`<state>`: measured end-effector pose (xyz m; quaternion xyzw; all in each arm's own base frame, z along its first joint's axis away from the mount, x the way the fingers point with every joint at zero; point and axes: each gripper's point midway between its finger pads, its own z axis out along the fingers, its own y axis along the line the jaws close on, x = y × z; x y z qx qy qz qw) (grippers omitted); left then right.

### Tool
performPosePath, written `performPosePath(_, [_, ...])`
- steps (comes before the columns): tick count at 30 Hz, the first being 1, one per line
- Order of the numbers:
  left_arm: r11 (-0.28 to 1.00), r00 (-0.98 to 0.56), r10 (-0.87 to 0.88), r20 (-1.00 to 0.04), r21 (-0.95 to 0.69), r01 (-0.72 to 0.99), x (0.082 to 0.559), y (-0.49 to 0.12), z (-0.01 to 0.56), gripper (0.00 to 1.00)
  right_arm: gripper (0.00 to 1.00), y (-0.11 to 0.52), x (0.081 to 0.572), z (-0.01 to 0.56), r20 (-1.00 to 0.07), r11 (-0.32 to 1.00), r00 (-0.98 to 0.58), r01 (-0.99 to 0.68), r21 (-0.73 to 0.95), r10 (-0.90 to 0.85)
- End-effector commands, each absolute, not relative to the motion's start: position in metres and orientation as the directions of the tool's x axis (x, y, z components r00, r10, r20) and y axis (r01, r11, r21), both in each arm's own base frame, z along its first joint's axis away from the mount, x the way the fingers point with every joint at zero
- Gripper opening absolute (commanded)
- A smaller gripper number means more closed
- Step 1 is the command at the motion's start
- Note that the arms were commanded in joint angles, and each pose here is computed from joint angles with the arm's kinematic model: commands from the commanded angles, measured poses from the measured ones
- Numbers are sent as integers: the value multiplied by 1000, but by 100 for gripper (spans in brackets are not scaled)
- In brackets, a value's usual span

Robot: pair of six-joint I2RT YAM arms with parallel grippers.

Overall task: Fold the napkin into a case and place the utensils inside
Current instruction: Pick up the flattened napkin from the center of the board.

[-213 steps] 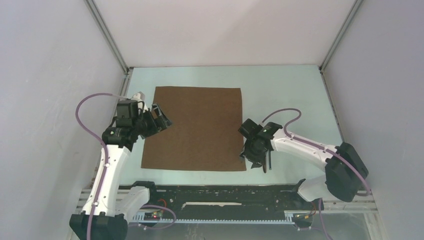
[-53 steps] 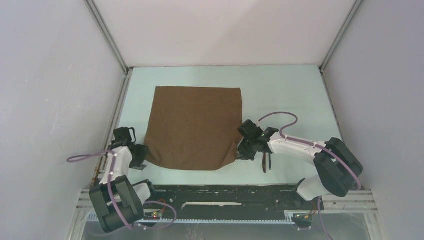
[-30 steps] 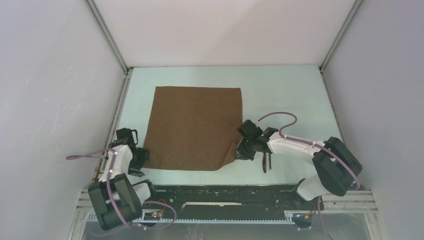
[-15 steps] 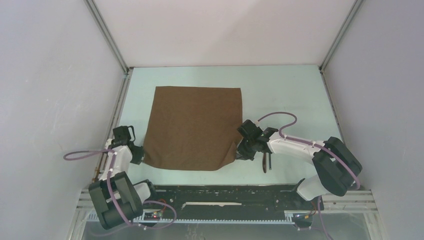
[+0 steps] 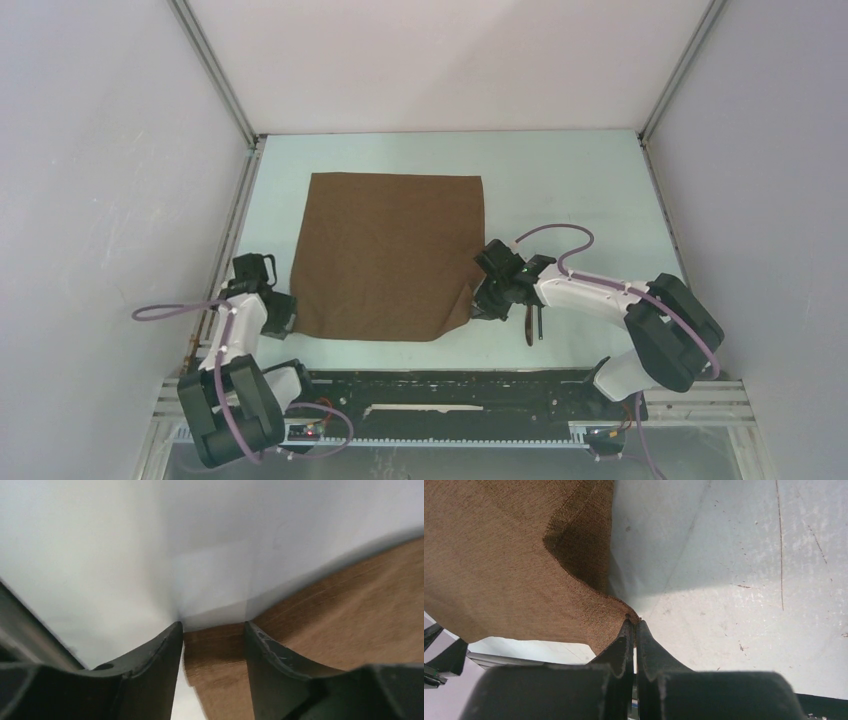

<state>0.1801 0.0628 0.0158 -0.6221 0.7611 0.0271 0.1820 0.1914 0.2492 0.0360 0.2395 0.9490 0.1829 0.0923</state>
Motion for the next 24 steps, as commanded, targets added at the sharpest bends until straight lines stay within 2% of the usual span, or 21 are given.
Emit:
performPosePath(1, [216, -200, -945, -258, -38, -976, 143, 47, 27, 60, 0, 253, 193, 34, -94, 822, -874, 406, 400, 477])
performPosePath(2, [218, -200, -945, -259, -39, -975, 142, 45, 31, 62, 0, 252, 194, 33, -95, 825, -876, 401, 399, 472])
performPosePath(3, [218, -198, -944, -265, -48, -975, 142, 44, 33, 71, 0, 251, 194, 32, -96, 827, -878, 399, 396, 469])
performPosePath(5, [198, -175, -946, -273, -58, -978, 139, 43, 35, 76, 0, 249, 194, 31, -93, 832, -883, 392, 393, 460])
performPosePath(6, [191, -167, -946, -278, -61, -980, 138, 43, 34, 86, 0, 250, 194, 30, -90, 833, -886, 389, 392, 456])
performPosePath(7, [193, -169, -945, -280, -60, -979, 138, 44, 33, 89, 0, 250, 193, 29, -87, 836, -889, 385, 392, 450])
performPosePath(11, [199, -182, -935, -304, -24, -980, 133, 48, 42, 87, 0, 249, 193, 28, -84, 839, -892, 382, 388, 445])
performPosePath(13, [186, -158, -918, -364, -42, -982, 133, 57, 58, 85, 0, 249, 193, 28, -84, 838, -891, 382, 389, 446])
performPosePath(16, [173, -115, -898, -425, -101, -980, 137, 65, 75, 87, 0, 248, 195, 30, -91, 836, -889, 382, 393, 449])
performPosePath(21, [204, -177, -924, -338, -46, -978, 132, 51, 49, 87, 0, 249, 196, 31, -92, 834, -889, 380, 400, 449])
performPosePath(24, [229, -200, -926, -319, -55, -972, 139, 49, 38, 87, 0, 249, 196, 30, -92, 835, -889, 380, 398, 448])
